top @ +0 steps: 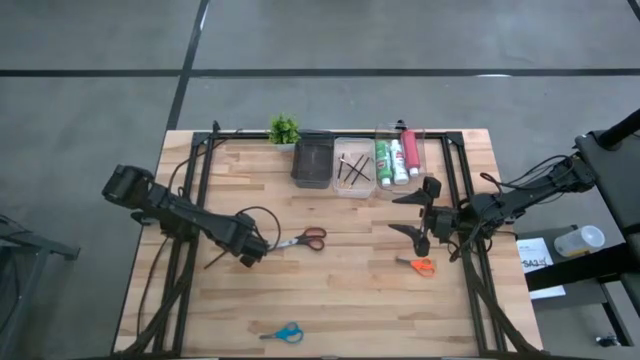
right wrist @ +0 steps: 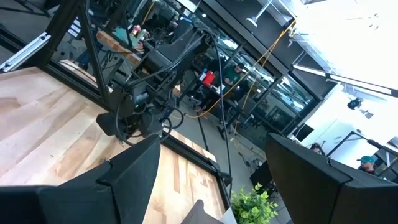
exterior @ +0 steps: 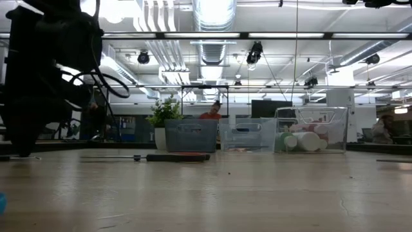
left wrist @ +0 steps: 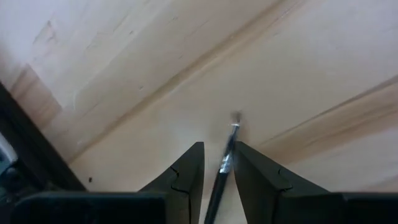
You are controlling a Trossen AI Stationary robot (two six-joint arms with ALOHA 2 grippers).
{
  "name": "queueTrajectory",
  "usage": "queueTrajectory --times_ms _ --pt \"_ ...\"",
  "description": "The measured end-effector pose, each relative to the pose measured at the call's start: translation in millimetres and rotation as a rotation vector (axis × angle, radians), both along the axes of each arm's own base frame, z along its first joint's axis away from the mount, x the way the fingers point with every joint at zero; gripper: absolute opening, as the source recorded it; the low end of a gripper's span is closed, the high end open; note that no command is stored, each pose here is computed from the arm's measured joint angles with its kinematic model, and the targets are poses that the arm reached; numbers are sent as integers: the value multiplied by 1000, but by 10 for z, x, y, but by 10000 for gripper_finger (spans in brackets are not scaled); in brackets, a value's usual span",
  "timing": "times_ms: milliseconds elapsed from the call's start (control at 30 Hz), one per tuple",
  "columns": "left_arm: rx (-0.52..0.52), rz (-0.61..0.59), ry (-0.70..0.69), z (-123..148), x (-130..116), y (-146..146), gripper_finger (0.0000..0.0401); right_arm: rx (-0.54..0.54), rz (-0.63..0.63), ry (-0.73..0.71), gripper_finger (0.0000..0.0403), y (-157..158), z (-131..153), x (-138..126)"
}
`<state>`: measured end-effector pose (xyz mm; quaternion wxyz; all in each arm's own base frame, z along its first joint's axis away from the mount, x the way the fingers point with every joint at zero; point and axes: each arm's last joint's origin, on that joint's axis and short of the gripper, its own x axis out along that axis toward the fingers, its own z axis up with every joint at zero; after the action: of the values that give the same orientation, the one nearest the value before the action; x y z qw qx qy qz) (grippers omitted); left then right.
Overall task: Pick & Place Paint Supplies
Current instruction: Put the silver paint brush into the white transparent bin
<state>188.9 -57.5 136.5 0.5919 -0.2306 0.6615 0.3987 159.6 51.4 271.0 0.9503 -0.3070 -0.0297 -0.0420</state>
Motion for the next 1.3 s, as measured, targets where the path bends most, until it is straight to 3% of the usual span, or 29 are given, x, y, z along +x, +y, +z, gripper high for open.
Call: queueTrajectory --times_ms 867,1300 --pt "-5 50 -66 -125 -49 15 93 0 0 0 288 0 0 0" --pt "-19 50 -192 -57 75 -15 93 0 0 0 288 -1 0 0"
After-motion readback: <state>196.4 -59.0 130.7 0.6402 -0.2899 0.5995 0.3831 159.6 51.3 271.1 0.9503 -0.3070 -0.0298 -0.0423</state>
